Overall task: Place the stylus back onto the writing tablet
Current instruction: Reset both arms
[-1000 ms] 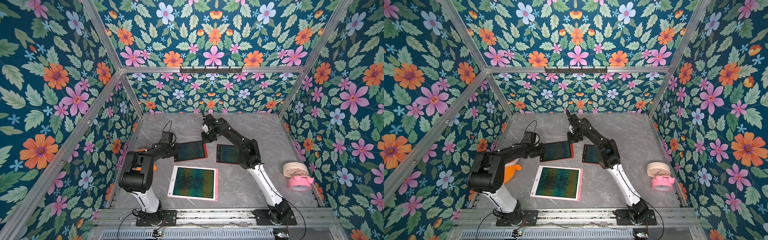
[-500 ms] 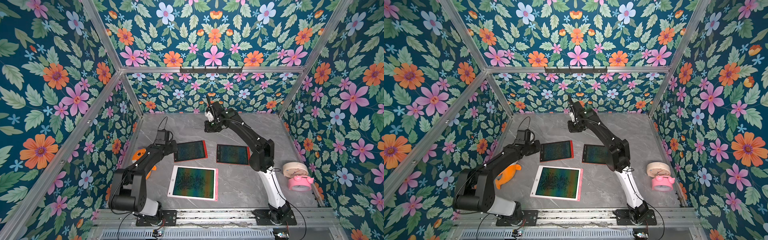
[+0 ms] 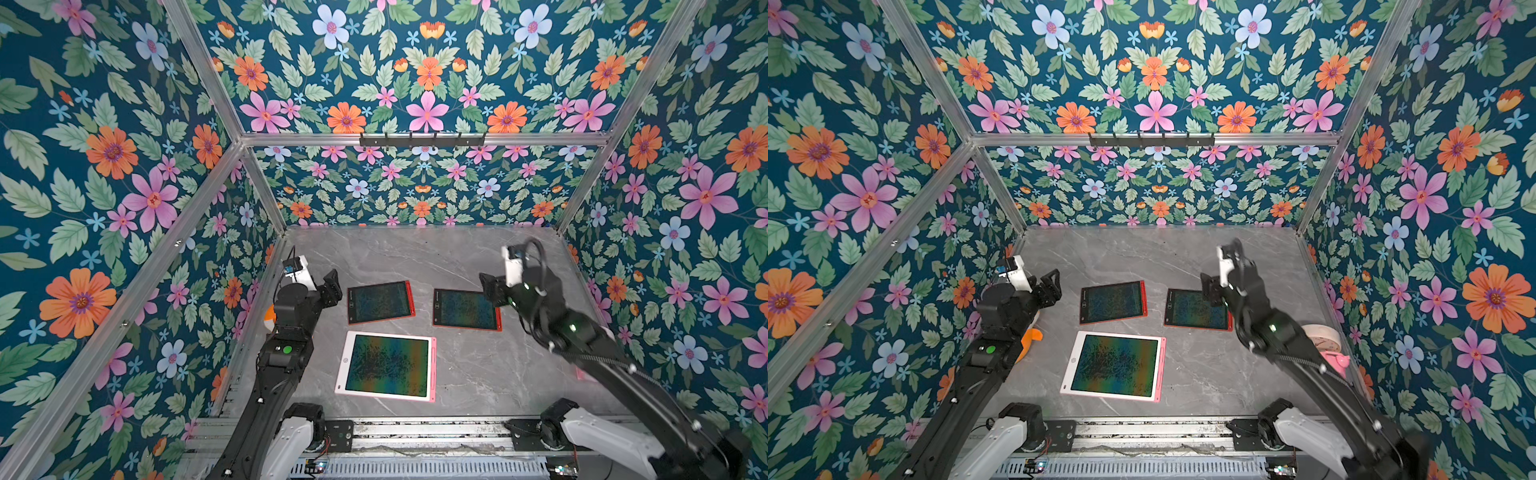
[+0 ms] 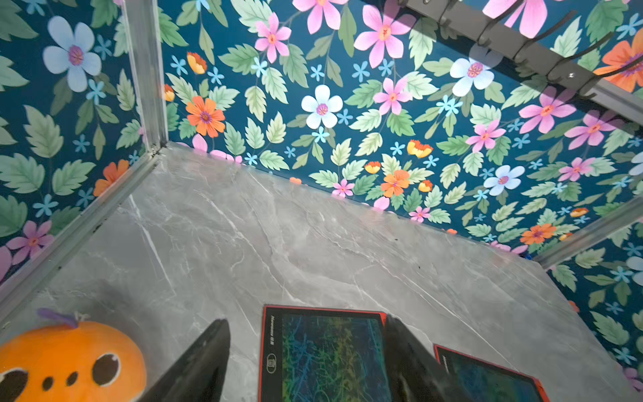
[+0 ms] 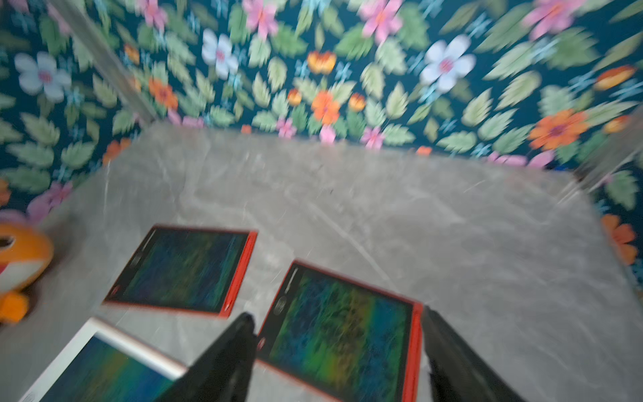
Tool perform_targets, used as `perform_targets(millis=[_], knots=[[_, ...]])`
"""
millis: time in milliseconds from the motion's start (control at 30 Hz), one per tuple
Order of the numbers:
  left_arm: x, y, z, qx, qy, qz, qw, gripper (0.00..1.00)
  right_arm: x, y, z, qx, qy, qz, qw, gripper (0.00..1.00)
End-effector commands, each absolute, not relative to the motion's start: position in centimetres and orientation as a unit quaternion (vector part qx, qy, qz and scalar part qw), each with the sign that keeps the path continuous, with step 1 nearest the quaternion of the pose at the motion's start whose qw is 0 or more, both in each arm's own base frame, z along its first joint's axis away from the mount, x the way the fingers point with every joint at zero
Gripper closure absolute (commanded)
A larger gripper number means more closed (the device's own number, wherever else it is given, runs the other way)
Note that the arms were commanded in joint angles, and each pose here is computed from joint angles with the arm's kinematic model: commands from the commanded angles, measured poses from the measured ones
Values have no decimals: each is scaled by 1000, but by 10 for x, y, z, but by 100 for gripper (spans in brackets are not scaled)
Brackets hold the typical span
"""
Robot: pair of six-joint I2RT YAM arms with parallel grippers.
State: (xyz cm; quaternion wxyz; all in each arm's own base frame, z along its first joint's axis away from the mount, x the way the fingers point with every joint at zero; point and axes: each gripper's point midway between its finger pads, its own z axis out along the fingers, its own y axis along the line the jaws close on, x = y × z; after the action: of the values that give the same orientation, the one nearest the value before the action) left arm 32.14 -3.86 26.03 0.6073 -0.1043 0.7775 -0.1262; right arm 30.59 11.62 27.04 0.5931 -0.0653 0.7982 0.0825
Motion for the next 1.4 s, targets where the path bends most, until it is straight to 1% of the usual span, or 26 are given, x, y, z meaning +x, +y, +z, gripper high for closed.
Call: perform_targets(millis=[0,67,133,233,333,400,433,567,633,767,833,867,900,933,1000,1033,1067,1100,1167,1233,1300,1367], knots=[[326,-25,260,-120,750,-95,644,25,290,66,308,-13,675,34,737,1],[327,-15,245,-150,746,-82,644,19,280,46,273,-11,689,12,724,1],[329,-3,230,-182,739,-63,645,12,273,27,238,19,721,8,692,1],[330,14,210,-219,730,-25,647,6,272,9,201,54,753,4,656,1],[328,36,197,-265,704,19,658,5,280,0,182,67,758,-7,648,1],[326,49,182,-302,698,48,647,3,289,-7,170,84,762,-12,641,1],[328,52,175,-307,704,62,638,1,294,-12,162,98,767,-14,634,1],[337,51,158,-280,729,93,618,1,314,-21,131,119,793,-15,597,1],[335,57,159,-290,720,102,622,1,327,-25,129,117,790,-31,601,1],[333,64,161,-295,715,121,622,2,355,-21,127,77,793,-46,603,1],[333,62,162,-270,718,127,629,2,366,-21,113,82,796,-21,599,1],[333,59,163,-251,720,130,634,2,371,-21,102,75,798,-19,598,1],[331,59,162,-241,721,134,636,2,377,-25,106,77,788,-32,610,0],[329,58,159,-234,721,137,637,2,371,-23,92,86,821,-20,564,1],[329,57,156,-216,723,143,640,1,376,-27,105,84,790,-21,606,1],[330,57,153,-207,724,147,641,1,372,-26,96,90,811,-18,577,1],[331,57,151,-203,723,149,643,1,373,-26,98,92,812,-15,577,1],[333,58,147,-201,725,153,641,1,375,-28,103,88,795,-24,600,1],[339,60,138,-193,730,166,634,1,371,-28,96,95,811,-27,577,1],[347,60,139,-190,729,169,636,1,374,-28,102,90,796,-34,597,1],[357,55,137,-174,734,163,636,1,373,-27,98,93,808,-32,581,1],[364,54,134,-163,725,167,648,2,375,-27,102,89,799,-33,594,1]])
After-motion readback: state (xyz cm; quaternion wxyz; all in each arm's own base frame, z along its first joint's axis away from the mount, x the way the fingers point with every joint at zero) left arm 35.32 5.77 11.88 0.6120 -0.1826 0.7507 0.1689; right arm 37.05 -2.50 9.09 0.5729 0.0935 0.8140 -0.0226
